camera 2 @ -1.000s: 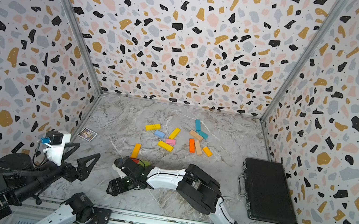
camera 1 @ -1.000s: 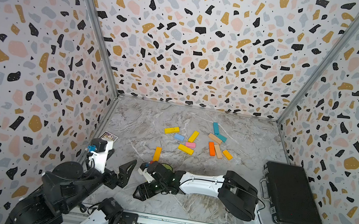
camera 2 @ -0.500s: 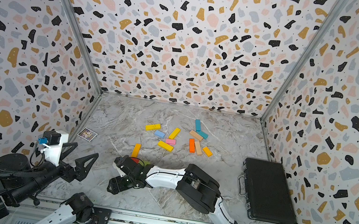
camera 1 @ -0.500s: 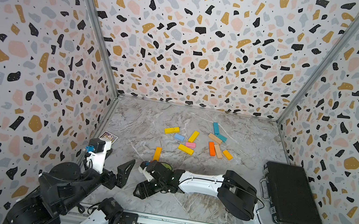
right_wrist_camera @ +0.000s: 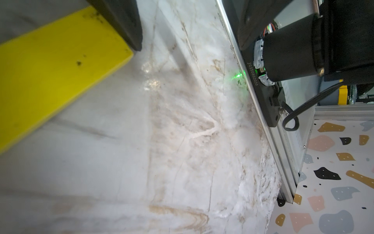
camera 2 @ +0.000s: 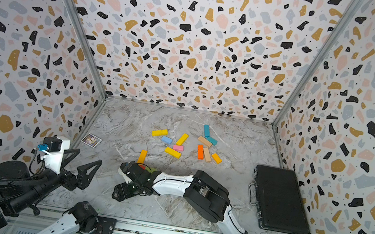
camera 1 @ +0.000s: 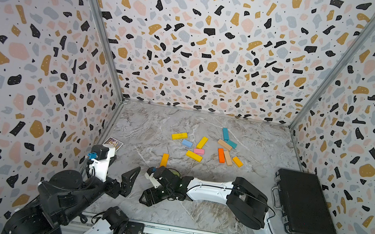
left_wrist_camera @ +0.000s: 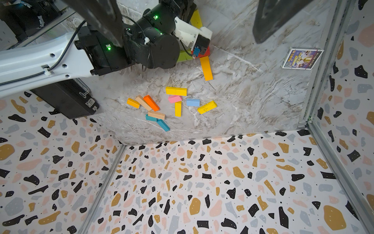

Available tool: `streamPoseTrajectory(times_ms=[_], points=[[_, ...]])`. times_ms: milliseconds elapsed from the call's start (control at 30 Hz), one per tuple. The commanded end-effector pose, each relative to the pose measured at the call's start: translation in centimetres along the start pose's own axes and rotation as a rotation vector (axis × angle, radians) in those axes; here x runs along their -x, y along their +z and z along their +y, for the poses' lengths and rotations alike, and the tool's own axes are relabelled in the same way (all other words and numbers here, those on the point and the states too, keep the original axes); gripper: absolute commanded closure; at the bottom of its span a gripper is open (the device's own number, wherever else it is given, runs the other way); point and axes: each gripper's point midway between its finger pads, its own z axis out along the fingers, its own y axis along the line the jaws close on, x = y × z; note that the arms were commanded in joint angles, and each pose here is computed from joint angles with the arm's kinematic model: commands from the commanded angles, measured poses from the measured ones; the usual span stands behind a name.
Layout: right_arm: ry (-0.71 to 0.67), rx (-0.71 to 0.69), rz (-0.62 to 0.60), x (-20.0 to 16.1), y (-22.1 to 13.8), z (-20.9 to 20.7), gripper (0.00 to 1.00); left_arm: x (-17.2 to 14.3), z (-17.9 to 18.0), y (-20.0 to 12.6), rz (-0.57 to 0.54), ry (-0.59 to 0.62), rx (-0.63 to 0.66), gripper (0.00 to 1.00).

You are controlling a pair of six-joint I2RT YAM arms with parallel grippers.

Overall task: Assemble the letter h with building blocks
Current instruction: Assemble the building block at the center of the board.

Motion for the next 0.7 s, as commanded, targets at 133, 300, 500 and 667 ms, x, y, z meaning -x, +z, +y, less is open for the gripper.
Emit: streamPoseTrajectory(times_ms=[133,300,500,667], points=[[0.024,-0.063,0.026,-0.6,0.5,-2.3,0.24,1.2,0.1,-0.3,-0.034,0.005,0.011,0.01],[0.026,-0.066,0.03,-0.8,0.5,-2.5,0.24,1.2,0.1,-0.3,-0.032,0.004,0.012,0.01],[0.017,-0.042,0.017,-0.4,0.5,-2.1,0.23,1.2,0.1,-0.3,-0.032,0.003,0.01,0.01],[-0.021,0.008,-0.022,0.5,-0.7,-0.5,0.22,1.2,0.0,-0.3,-0.031,0.003,0.008,0.01]])
